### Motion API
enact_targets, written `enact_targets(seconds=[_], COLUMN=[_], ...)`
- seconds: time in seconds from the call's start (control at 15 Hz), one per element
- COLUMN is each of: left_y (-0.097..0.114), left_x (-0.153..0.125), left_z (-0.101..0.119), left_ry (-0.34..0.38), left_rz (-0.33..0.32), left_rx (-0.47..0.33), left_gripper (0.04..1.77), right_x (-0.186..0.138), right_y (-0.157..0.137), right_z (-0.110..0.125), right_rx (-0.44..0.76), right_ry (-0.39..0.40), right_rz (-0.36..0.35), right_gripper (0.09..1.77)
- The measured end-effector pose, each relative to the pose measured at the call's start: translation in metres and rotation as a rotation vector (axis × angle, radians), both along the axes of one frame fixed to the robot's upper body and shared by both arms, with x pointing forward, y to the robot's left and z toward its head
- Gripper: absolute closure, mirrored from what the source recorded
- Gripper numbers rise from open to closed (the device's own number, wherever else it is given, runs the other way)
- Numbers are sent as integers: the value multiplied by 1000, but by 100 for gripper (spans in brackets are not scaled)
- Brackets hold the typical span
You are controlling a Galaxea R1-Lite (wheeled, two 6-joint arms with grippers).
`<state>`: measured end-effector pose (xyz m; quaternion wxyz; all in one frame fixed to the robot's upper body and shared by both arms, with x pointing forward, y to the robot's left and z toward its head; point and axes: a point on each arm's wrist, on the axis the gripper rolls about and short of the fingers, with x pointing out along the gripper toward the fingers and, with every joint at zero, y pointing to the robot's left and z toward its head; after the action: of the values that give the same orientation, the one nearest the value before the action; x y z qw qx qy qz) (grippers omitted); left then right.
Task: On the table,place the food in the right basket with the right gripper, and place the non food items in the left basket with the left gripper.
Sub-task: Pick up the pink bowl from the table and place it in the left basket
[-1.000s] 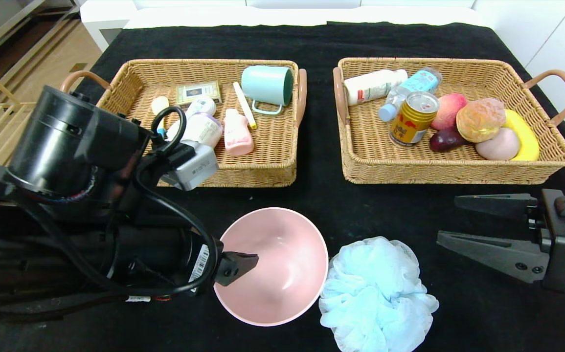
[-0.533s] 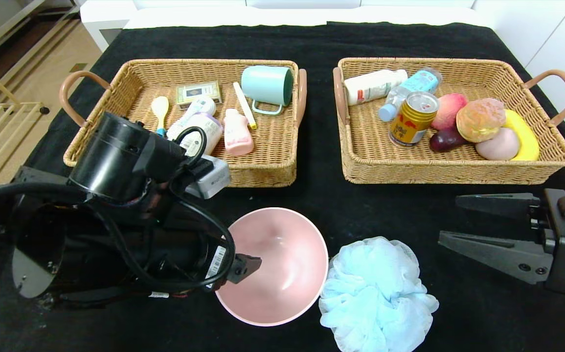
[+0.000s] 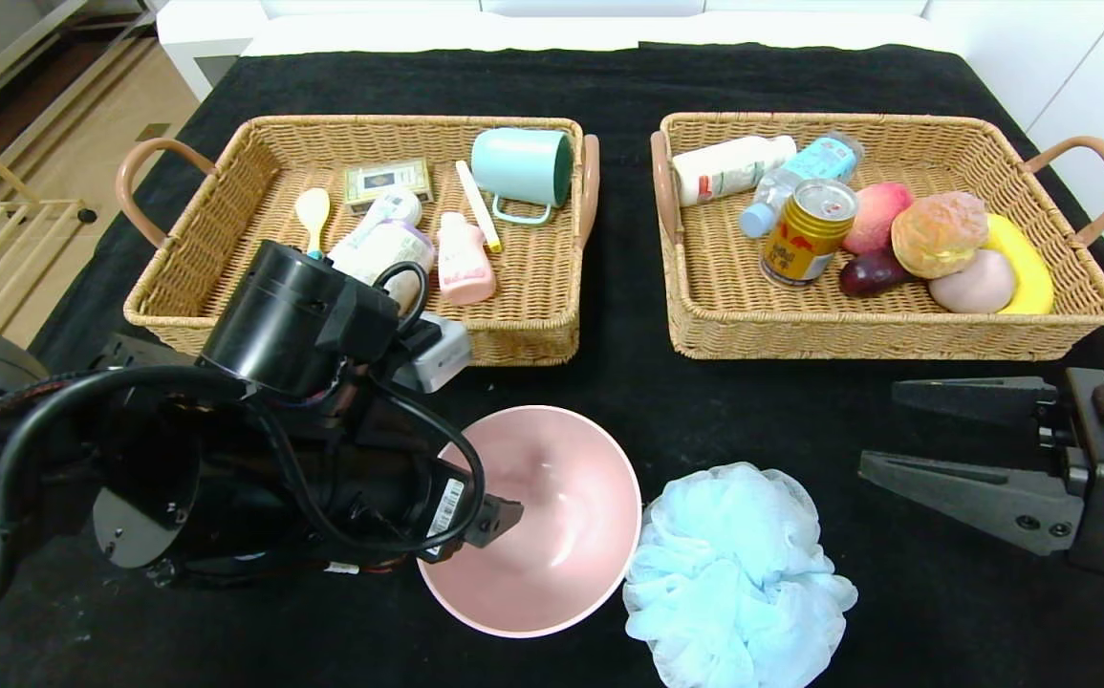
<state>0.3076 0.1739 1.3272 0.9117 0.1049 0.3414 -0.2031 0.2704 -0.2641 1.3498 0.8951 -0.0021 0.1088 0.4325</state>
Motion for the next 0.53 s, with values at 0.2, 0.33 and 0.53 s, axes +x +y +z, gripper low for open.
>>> enact_targets(seconds=[0.2, 0.33, 0.53], left_y=[-1, 0, 0], left_x=[1, 1, 0], left_z=[0, -1, -1], left_ry=[0, 2, 3], left_rz=[1, 0, -1], left_rx=[0, 3, 2], left_gripper=[12, 48, 88], right_x=[0, 0, 0], right_y=[0, 1, 1], right_z=[0, 0, -1], right_rx=[0, 0, 0], right_ry=[1, 1, 2], right_rz=[0, 4, 4], right_gripper=[15, 15, 15])
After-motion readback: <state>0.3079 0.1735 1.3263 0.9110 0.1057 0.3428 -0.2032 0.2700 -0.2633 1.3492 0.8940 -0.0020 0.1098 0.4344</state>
